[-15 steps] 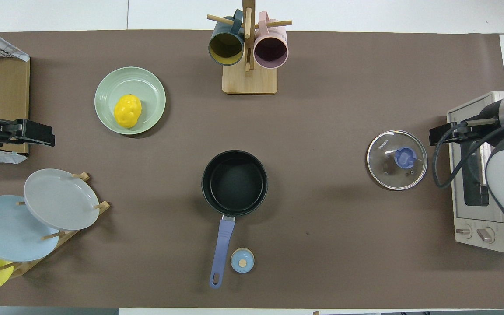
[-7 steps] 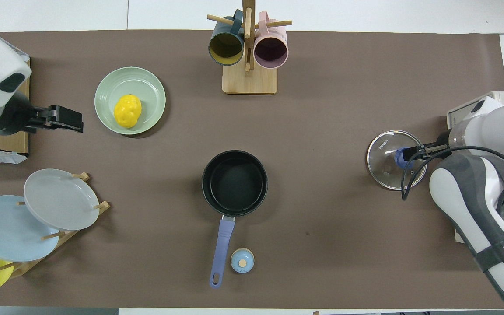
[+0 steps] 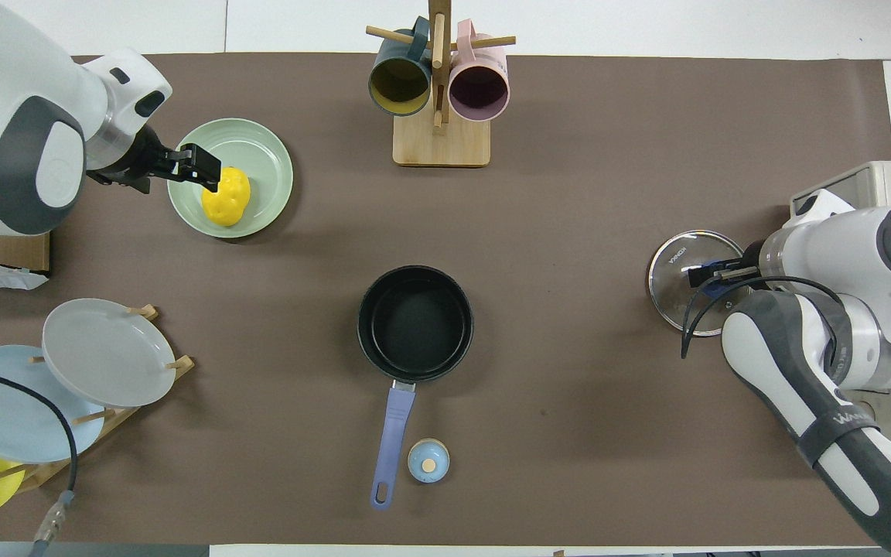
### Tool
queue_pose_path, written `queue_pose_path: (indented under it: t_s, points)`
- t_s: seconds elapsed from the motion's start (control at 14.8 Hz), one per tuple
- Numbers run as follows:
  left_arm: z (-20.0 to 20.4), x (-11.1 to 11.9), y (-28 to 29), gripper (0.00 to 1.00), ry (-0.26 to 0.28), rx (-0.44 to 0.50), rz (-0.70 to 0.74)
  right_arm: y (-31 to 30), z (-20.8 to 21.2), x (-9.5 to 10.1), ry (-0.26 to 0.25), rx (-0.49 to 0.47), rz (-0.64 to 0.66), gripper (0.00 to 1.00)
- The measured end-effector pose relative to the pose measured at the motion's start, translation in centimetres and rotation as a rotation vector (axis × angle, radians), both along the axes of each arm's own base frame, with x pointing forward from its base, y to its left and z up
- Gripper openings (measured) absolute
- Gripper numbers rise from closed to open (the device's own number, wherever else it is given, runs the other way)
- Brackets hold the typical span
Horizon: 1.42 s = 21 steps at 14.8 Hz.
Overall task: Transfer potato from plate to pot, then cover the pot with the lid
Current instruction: 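Grasp the potato with the left gripper while the right gripper grasps the lid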
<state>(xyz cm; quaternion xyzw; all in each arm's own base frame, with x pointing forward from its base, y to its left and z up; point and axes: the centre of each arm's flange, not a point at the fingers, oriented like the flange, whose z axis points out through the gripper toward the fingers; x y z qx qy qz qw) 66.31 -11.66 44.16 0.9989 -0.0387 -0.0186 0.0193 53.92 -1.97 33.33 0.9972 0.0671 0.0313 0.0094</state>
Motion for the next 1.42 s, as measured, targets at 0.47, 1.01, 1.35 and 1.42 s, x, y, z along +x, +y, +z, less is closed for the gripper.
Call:
queue_pose_path:
  t_s: [0.47, 1.01, 1.35, 1.42]
  points:
    - [-7.3, 4.1, -1.1, 1.0, -0.033, -0.007, -0.001, 1.0, -1.0, -0.1, 0.016, -0.003, 0.085, 1.0]
    - [-11.6, 3.8, -1.1, 1.0, -0.047, 0.033, -0.014, 0.7, -1.2, -0.3, 0.025, -0.006, 0.141, 0.73]
    - [-13.2, 3.0, -1.1, 0.95, -0.054, 0.034, -0.003, 0.8, -1.0, -0.3, 0.054, -0.004, 0.143, 0.66]
    - [-13.0, 3.0, -0.9, 0.85, -0.057, 0.035, -0.001, 0.9, -0.6, -0.1, 0.07, -0.003, 0.145, 0.66]
